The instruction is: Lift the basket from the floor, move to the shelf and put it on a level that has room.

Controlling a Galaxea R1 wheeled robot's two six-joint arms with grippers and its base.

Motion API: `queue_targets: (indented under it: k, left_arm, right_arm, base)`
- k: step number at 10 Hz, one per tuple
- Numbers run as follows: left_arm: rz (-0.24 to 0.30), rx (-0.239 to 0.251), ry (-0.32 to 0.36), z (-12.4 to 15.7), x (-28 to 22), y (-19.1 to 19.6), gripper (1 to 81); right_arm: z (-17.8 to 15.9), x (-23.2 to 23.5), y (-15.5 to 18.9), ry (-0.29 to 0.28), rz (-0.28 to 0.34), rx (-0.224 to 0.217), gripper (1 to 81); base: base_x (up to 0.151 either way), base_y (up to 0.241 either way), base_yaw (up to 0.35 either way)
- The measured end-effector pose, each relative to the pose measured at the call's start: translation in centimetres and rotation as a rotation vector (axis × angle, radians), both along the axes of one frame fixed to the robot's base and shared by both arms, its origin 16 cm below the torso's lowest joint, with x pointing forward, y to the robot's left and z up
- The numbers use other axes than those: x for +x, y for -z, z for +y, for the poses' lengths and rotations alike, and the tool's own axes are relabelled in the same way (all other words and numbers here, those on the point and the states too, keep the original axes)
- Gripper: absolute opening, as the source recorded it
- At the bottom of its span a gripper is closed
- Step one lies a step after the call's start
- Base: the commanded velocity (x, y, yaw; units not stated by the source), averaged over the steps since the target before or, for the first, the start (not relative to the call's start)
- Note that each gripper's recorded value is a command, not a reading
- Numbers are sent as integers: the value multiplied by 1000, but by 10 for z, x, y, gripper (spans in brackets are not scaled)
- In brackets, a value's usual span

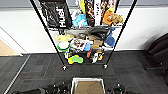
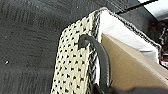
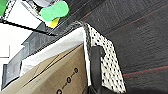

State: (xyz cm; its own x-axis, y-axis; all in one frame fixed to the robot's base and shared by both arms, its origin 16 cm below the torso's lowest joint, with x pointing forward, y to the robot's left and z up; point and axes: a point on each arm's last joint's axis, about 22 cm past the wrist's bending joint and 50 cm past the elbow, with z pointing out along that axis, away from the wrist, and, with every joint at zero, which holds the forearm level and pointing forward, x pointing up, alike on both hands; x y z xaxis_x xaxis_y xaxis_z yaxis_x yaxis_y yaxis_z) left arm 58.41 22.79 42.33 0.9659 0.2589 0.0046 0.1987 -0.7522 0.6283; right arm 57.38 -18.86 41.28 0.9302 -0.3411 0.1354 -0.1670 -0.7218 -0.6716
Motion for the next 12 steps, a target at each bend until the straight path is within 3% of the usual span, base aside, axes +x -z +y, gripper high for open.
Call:
queue_targets:
  k: [3, 5, 12]
  left_arm:
    - [4, -36, -21, 17, -18, -42, 10]
    - [-29, -41, -36, 19, -15, -70, 10]
    - [-104, -79, -8, 2, -39, -162, 10]
  right_arm:
    - [4, -23, -28, -7, 28, 44, 10]
    - [7, -25, -57, 0, 16, 65, 10]
    - [-15, -50, -155, 6, -62, 70, 10]
  base:
    - [0, 0, 0]
    - [0, 0, 0]
    - [0, 0, 0]
